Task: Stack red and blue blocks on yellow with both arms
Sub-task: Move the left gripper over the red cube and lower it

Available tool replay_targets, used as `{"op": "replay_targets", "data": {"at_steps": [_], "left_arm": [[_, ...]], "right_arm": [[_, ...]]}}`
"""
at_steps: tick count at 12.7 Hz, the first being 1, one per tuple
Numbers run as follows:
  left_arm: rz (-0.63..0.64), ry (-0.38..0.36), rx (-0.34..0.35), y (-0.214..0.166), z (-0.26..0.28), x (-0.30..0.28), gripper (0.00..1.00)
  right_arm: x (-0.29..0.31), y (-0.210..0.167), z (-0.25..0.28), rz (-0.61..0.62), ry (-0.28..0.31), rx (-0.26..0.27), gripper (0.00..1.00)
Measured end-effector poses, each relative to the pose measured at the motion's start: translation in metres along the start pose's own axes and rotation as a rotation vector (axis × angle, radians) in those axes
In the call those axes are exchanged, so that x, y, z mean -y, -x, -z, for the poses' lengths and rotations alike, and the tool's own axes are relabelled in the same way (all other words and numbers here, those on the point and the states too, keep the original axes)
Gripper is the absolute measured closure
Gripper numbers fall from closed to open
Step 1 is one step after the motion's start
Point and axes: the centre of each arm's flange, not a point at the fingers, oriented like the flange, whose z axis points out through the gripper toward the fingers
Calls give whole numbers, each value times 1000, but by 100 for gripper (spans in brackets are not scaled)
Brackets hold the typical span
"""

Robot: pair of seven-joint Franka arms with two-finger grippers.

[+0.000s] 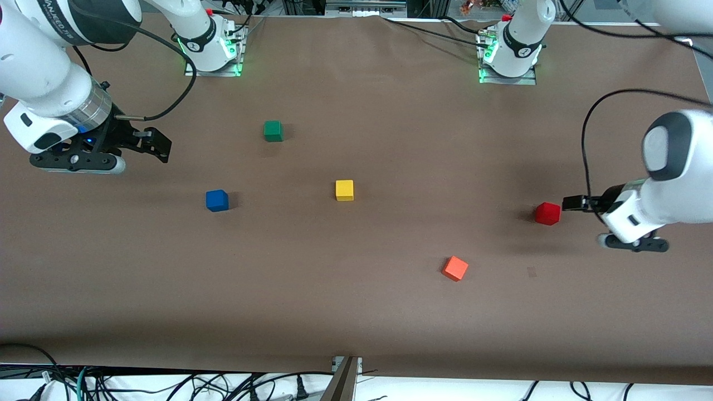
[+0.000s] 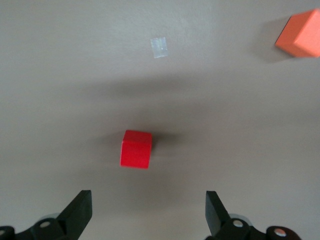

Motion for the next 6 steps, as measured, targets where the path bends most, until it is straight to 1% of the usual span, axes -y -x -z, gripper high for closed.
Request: {"op": "replay_targets", "data": {"at_steps": [3,6], "left_arm": [[-79,-9,-38,-4,-56,4,0],[-142,-28,-110,4,-106,16,0]], "right_arm": [[0,0,0,0,0,0,0],[0,0,0,0,0,0,0]]}}
